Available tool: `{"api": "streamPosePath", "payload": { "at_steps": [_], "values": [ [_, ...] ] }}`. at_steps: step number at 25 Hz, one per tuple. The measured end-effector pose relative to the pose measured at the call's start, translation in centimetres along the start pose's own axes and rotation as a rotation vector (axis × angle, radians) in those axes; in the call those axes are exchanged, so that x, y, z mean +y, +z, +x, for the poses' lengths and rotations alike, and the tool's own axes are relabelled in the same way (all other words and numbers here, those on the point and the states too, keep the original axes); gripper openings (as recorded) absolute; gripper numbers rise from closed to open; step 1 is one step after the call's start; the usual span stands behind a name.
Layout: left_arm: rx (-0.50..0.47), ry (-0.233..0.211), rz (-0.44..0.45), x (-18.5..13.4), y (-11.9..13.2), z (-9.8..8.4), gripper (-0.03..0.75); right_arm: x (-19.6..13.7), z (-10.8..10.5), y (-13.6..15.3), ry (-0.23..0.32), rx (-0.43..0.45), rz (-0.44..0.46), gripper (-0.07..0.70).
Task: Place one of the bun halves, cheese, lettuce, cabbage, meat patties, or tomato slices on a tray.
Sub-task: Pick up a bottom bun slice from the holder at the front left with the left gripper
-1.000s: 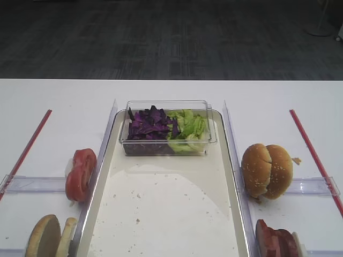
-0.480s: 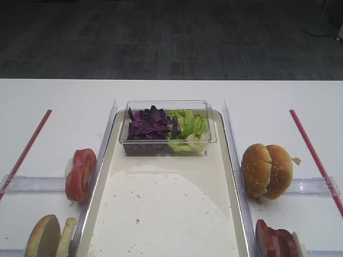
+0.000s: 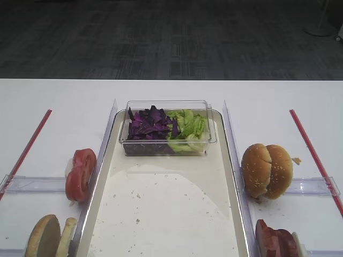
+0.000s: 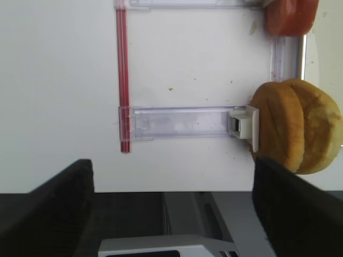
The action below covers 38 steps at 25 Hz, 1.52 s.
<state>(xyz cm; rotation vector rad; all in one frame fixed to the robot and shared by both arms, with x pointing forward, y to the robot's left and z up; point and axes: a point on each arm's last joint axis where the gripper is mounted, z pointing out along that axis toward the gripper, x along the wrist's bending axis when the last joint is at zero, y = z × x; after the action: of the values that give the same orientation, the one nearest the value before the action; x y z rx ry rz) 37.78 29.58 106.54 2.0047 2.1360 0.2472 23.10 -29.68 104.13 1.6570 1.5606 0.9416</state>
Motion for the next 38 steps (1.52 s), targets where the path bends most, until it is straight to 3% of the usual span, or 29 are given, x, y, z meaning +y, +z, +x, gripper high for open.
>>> {"api": "streamPosePath", "payload": {
  "at_steps": [6,16,28,32,38],
  "values": [
    [-0.021,-0.033,0.002,0.0,0.0,-0.2,0.556,0.0,0.0,0.0,0.000,0.000,0.000,0.319],
    [-0.054,0.003,0.023,-0.5,0.1,-3.1,0.546,0.0,0.0,0.0,0.000,0.000,0.000,0.319],
    [-0.013,0.082,0.169,-1.5,2.6,-9.4,0.527,0.0,0.0,0.0,0.000,0.000,0.000,0.319],
    [-0.005,0.108,0.160,-1.2,2.8,-11.3,0.527,0.0,0.0,0.0,0.000,0.000,0.000,0.319],
    [-0.040,0.105,0.124,-0.1,2.7,-13.7,0.527,0.0,0.0,0.0,0.009,0.000,0.000,0.319]
  ]
}}
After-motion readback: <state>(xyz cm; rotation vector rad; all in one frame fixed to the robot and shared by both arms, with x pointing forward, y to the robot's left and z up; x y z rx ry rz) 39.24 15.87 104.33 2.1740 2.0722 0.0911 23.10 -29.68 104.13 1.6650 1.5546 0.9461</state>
